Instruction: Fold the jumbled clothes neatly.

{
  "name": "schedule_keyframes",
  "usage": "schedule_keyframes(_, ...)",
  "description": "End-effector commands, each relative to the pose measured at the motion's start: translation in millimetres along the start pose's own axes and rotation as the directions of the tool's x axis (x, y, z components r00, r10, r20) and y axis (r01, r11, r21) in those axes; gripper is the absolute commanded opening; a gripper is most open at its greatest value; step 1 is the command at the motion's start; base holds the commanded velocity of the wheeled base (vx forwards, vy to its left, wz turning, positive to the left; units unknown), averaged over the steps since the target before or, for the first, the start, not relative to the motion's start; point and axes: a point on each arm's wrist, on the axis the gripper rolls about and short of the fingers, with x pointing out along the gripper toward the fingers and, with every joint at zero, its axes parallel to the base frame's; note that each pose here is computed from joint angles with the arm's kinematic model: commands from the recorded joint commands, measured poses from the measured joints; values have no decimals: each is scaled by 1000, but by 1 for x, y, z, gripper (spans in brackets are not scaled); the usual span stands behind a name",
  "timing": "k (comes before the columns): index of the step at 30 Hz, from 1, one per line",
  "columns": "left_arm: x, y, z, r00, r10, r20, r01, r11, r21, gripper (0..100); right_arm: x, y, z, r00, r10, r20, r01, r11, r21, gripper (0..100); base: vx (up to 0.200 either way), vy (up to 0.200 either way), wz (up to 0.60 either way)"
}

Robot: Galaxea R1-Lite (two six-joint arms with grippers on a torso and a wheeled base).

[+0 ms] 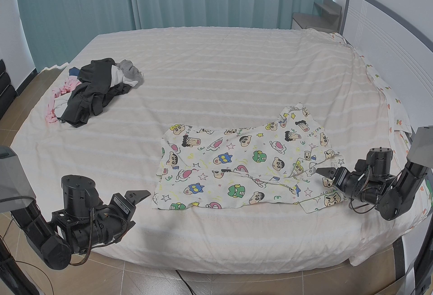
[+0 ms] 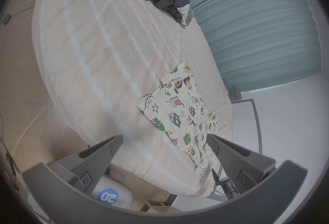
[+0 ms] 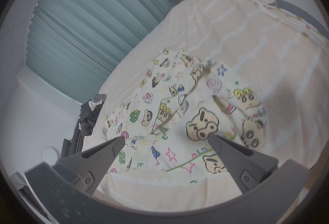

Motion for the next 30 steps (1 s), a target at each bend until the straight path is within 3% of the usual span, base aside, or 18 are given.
schedule_keyframes(1, 0, 0, 0, 1000, 1, -1, -1, 1000, 0, 100, 20, -5, -17, 998, -10, -67, 13, 999, 52, 100, 0, 0, 0)
schedule_keyframes(9, 0, 1, -1, 1000, 5, -3, -5, 1000, 0, 100, 36, 2, -6, 998, 47, -34, -43, 994, 99, 100, 0, 0, 0)
schedule_keyframes(21, -1, 1, -1, 1000, 2, -2, -2, 1000, 0, 100, 66, -19, 11, 999, 39, 29, -43, 985, 165, 100, 0, 0, 0)
schedule_keyframes(30, -1, 1, -1, 1000, 2, -2, -2, 1000, 0, 100, 43, -11, 36, 991, 62, 117, -87, 972, 218, 100, 0, 0, 0)
